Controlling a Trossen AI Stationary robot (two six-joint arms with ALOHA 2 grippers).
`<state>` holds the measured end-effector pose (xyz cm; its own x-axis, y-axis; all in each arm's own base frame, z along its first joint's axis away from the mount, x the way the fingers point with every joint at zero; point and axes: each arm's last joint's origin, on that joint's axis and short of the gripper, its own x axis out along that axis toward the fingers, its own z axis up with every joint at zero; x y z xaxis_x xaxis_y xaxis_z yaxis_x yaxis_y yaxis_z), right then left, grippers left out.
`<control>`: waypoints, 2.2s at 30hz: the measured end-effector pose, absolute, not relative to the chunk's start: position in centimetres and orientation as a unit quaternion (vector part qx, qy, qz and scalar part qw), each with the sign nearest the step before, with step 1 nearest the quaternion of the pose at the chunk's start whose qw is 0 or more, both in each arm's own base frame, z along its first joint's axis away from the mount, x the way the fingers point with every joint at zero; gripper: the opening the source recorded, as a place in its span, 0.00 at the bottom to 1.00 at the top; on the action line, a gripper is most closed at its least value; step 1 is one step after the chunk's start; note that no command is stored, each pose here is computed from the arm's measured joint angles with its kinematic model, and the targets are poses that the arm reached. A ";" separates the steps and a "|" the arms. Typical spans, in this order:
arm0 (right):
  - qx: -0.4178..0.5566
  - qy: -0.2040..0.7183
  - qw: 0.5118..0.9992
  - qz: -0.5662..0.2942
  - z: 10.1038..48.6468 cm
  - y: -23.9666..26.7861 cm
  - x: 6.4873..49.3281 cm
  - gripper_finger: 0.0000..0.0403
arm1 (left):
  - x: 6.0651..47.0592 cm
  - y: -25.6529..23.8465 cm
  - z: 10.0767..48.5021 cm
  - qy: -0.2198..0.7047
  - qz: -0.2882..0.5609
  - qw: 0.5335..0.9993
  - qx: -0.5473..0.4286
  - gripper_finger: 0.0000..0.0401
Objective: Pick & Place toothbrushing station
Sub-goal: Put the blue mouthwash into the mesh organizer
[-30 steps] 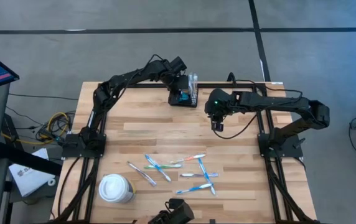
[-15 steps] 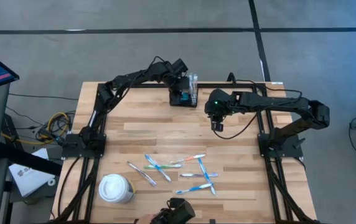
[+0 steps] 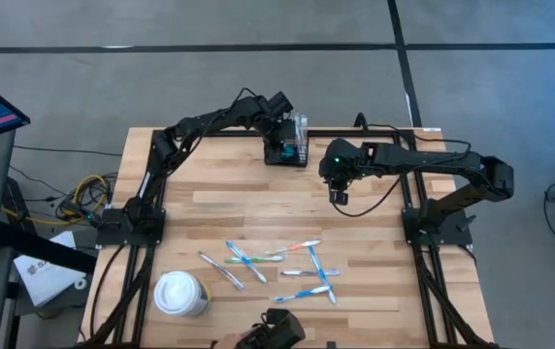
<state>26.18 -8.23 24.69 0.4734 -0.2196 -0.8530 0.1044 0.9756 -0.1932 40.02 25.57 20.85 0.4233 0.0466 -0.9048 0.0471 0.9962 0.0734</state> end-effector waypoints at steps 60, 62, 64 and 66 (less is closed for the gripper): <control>-0.055 0.507 0.855 -0.097 23.8 -8.3 25.9 0.28 | 40.3 25.3 20.9 0.535 0.002 0.843 0.051 0.31; -0.055 0.507 0.855 -0.097 23.8 -8.3 25.9 0.28 | 40.3 25.3 20.9 0.535 0.002 0.843 0.051 0.30; -0.055 0.507 0.855 -0.097 23.8 -8.3 25.9 0.28 | 40.3 25.2 20.9 0.535 0.001 0.843 0.052 0.29; -0.055 0.507 0.855 -0.097 23.8 -8.3 25.9 0.28 | 40.3 25.2 20.9 0.535 0.001 0.843 0.052 0.29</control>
